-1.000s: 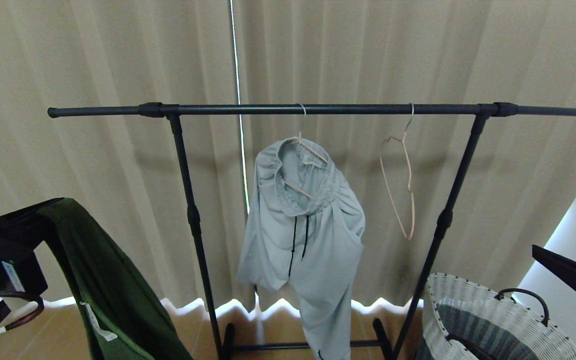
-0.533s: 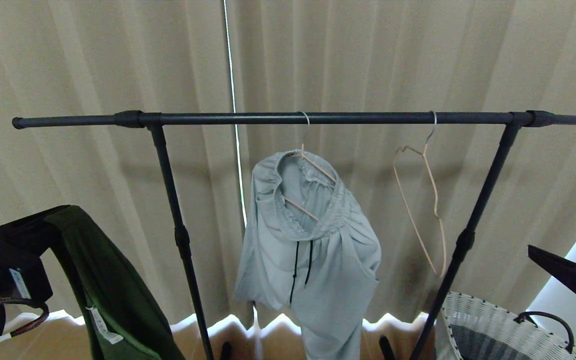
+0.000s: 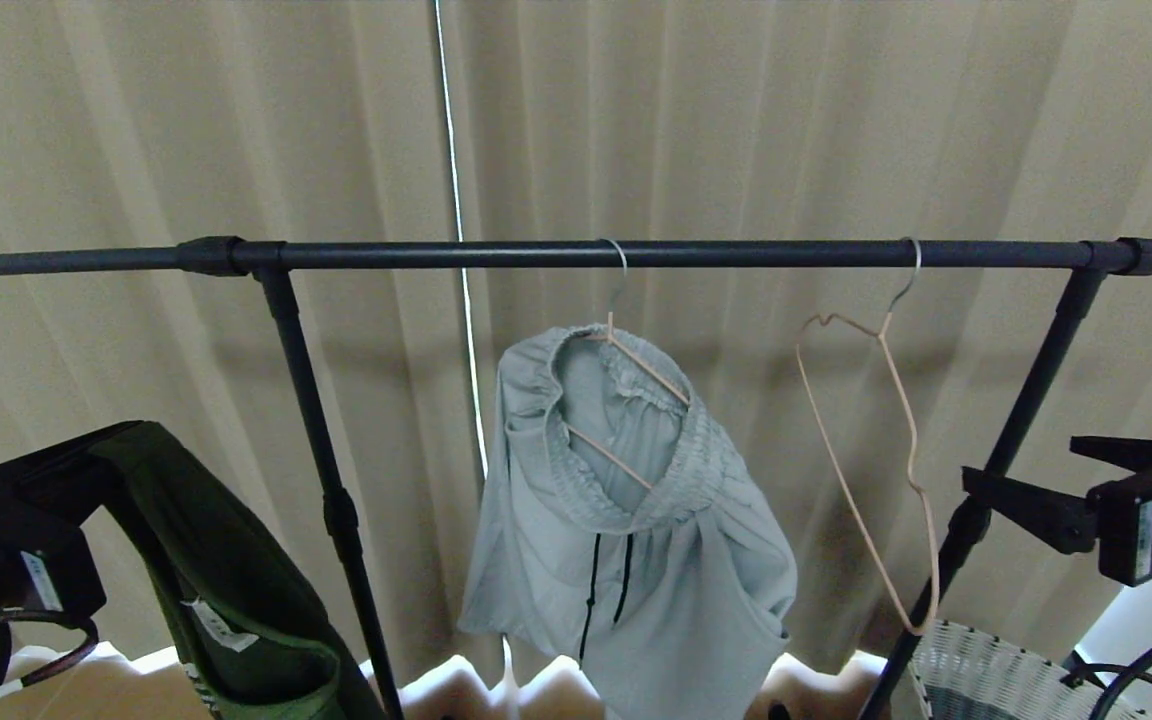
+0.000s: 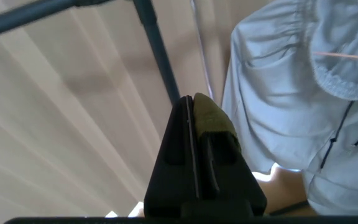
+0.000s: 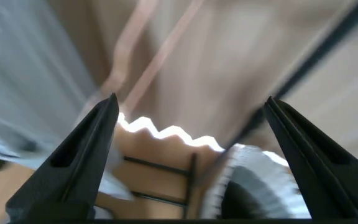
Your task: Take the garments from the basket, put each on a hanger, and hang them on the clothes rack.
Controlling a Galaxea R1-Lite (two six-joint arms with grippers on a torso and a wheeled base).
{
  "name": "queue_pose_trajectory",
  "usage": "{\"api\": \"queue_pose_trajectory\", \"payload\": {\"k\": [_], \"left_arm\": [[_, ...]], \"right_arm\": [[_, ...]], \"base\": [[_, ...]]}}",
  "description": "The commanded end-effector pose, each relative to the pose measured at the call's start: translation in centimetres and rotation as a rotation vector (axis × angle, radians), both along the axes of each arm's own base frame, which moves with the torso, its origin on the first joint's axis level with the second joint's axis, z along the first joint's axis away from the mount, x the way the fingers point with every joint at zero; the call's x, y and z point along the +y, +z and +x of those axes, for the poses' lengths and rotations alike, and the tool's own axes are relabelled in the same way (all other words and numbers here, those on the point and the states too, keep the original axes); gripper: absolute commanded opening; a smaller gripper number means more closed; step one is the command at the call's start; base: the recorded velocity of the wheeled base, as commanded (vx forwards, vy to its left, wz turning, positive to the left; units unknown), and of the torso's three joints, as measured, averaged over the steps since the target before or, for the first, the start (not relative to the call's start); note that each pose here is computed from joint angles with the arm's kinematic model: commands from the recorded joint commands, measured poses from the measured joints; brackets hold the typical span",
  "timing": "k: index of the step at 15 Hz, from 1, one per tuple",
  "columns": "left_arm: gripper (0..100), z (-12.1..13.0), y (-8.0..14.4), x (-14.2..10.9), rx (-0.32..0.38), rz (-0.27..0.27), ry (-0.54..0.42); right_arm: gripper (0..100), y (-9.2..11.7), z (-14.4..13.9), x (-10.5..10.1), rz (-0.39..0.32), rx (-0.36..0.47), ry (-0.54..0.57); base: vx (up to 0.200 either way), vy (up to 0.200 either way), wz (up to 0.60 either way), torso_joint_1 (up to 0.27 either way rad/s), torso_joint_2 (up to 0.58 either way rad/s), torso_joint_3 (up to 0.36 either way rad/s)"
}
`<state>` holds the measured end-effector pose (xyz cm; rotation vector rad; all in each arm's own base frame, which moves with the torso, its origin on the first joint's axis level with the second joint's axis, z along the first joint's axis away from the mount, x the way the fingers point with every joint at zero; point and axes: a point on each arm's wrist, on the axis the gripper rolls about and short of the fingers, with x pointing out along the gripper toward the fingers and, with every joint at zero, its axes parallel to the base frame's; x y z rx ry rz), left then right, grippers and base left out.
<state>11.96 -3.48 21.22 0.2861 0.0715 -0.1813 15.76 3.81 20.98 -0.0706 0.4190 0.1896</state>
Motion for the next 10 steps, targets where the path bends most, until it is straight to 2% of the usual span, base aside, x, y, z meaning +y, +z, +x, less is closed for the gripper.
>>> {"api": "queue_pose_trajectory", "payload": {"k": [1,3,6,8,10], "left_arm": [[0,-0.1,-0.1,0.0,0.003,0.001,0.001],[0,-0.2,0.0,0.1,-0.006,-0.001,-0.001],[0,-0.4,0.1,0.1,-0.012,-0.004,0.000],[0,-0.4,0.0,0.1,-0.011,-0.002,-0.001],[0,-0.4,0.1,0.1,-0.014,-0.003,-0.002]], "right_arm": [[100,-0.4,2.2,2.3,0.018,0.058,0.030],[100,-0.8,4.0,3.1,0.011,0.091,0.014],[100,-2.0,5.7,3.6,-0.039,0.135,-0.060],[100,-2.9,7.0,4.4,-0.025,0.128,-0.112],[100,-3.7,7.3,4.5,-0.039,0.143,-0.148]], "base": [[0.000,0.000,0.00,0.000,0.00,0.000],[0.000,0.000,0.00,0.000,0.00,0.000],[0.000,0.000,0.00,0.000,0.00,0.000],[0.000,0.000,0.00,0.000,0.00,0.000],[0.000,0.000,0.00,0.000,0.00,0.000]]}}
